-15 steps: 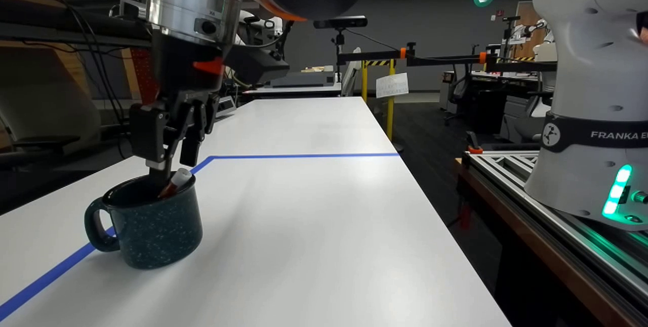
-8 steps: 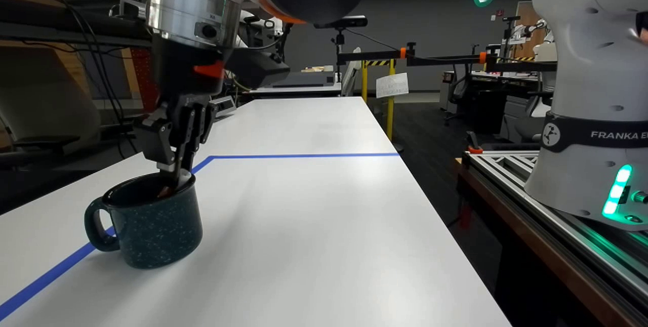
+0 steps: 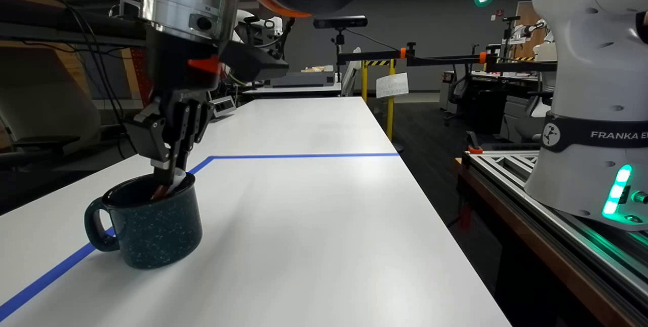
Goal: Pick up the marker from the cup and put it on the table
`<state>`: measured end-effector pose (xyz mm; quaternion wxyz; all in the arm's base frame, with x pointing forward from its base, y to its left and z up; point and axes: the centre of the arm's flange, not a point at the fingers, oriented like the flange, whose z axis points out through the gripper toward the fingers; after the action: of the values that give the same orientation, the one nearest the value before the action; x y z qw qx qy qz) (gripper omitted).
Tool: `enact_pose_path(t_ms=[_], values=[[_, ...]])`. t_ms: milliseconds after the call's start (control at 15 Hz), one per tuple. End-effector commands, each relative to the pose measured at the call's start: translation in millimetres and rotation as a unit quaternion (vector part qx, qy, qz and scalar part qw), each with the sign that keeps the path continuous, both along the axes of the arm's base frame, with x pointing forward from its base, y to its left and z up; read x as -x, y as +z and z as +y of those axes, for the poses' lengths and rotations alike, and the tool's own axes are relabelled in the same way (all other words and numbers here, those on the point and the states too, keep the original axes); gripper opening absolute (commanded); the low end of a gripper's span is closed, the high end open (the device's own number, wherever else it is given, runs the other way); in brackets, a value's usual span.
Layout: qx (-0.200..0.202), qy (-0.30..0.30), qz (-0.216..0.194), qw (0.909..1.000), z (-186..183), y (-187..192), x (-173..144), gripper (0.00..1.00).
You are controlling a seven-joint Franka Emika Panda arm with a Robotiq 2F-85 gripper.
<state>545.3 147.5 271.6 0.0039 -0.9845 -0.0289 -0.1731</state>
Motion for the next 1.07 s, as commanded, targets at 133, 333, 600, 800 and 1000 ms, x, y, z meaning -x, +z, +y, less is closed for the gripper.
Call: enact_pose_path(t_ms=[133,333,600,800,1000], values=[[-0.014,-0.024,0.031,0.9991,7.9,60.9,14.8,0.05],[-0.004,-0.043,0.037,0.9984,2.9,93.4,23.5,0.05],[0.007,-0.101,-0.04,0.9941,-11.6,135.0,39.5,0.05],[0.036,-0.145,-0.091,0.9845,-28.6,126.7,41.8,0.05],[0.06,-0.18,-0.123,0.9741,-49.2,96.8,41.0,0.05]])
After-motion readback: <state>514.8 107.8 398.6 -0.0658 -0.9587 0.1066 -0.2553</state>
